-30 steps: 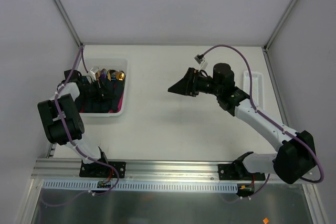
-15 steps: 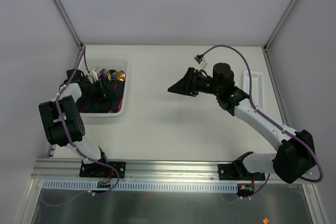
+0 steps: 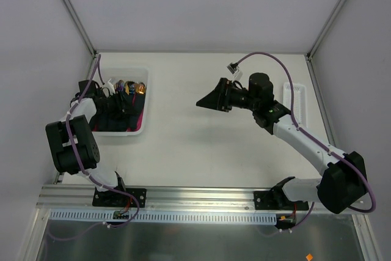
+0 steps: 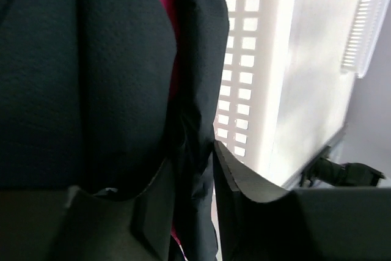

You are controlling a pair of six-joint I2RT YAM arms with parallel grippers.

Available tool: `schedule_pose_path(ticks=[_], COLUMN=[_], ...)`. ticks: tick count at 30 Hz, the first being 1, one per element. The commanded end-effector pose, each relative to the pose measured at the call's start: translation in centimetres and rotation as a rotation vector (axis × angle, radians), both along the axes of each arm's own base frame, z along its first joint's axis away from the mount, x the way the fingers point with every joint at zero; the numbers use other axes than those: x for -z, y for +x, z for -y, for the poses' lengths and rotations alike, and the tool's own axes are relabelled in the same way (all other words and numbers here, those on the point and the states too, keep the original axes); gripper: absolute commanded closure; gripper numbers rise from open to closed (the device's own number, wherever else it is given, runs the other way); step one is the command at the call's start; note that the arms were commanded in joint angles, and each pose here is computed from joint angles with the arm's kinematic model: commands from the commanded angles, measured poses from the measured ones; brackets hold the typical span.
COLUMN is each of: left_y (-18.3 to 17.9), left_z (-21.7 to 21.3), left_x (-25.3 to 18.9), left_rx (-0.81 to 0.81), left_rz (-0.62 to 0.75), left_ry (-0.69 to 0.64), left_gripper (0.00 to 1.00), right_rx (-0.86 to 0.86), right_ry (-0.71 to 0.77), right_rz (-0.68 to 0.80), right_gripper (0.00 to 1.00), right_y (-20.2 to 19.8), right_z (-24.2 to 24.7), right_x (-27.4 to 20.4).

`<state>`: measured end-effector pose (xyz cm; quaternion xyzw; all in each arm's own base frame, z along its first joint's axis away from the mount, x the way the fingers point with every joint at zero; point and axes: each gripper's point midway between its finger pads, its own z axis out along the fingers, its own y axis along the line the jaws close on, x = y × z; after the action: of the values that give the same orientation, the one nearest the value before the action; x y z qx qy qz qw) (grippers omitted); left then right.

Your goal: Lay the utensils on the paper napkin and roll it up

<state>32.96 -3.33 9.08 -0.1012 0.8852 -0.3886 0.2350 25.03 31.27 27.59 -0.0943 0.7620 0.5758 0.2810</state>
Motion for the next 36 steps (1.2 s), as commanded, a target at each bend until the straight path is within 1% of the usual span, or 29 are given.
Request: schedule_pose_path(ticks=[1,2,5,6,9,13,16,19,21,24,30,36], left_y=[-0.3,-0.3,-0.1,0.0,0.2,0.3,0.4,0.2,0.0,-0.8,-2.2,-2.5], left_z=[-1.0,-1.0,-1.9,-2.1,-2.4,-2.7,-3.4,-3.6,-3.5,-2.6,-0.8,-1.5], left_x=[-0.3,-0.5,-1.2,-1.8,-2.9,-3.8,-4.6,-5.6,-6.2,-6.1,-5.2,-3.1], left_rx=[-0.019,-0.018,-0.034,-0.039,-0.046,-0.027,-0.034,-0.017,0.001,0.053,0.126,0.108], left_rz=[0.041,0.051,0.083,0.101,0.134,0.174,0.207,0.249,0.276,0.282,0.26,0.181], left_ry=[0.135,0.155,0.226,0.245,0.274,0.323,0.379,0.429,0.461,0.486,0.481,0.531], left_gripper=[0.68,0.64,0.6,0.57,0.54,0.53,0.54,0.59,0.67,0.75,0.75,0.76], right_rx=[-0.018,-0.018,-0.022,-0.021,-0.021,-0.02,-0.022,-0.021,-0.021,-0.022,-0.024,-0.025], right_ry=[0.05,0.052,0.056,0.057,0.059,0.059,0.06,0.059,0.058,0.057,0.059,0.058], right_rz=[0.057,0.056,0.056,0.059,0.064,0.06,0.063,0.064,0.063,0.058,0.06,0.059], right_gripper=[0.29,0.29,0.29,0.29,0.29,0.29,0.29,0.29,0.29,0.29,0.29,0.29], right_y=[-0.3,-0.3,-0.4,-0.4,-0.4,-0.5,-0.6,-0.7,-0.7,-0.7,-0.9,-0.9], right_z=[0.1,0.1,0.1,0.1,0.1,0.2,0.2,0.3,0.3,0.3,0.4,0.4], right_x=[-2.1,-2.2,-2.4,-2.5,-2.6,-2.6,-2.6,-2.6,-2.5,-2.3,-2.4,-2.3])
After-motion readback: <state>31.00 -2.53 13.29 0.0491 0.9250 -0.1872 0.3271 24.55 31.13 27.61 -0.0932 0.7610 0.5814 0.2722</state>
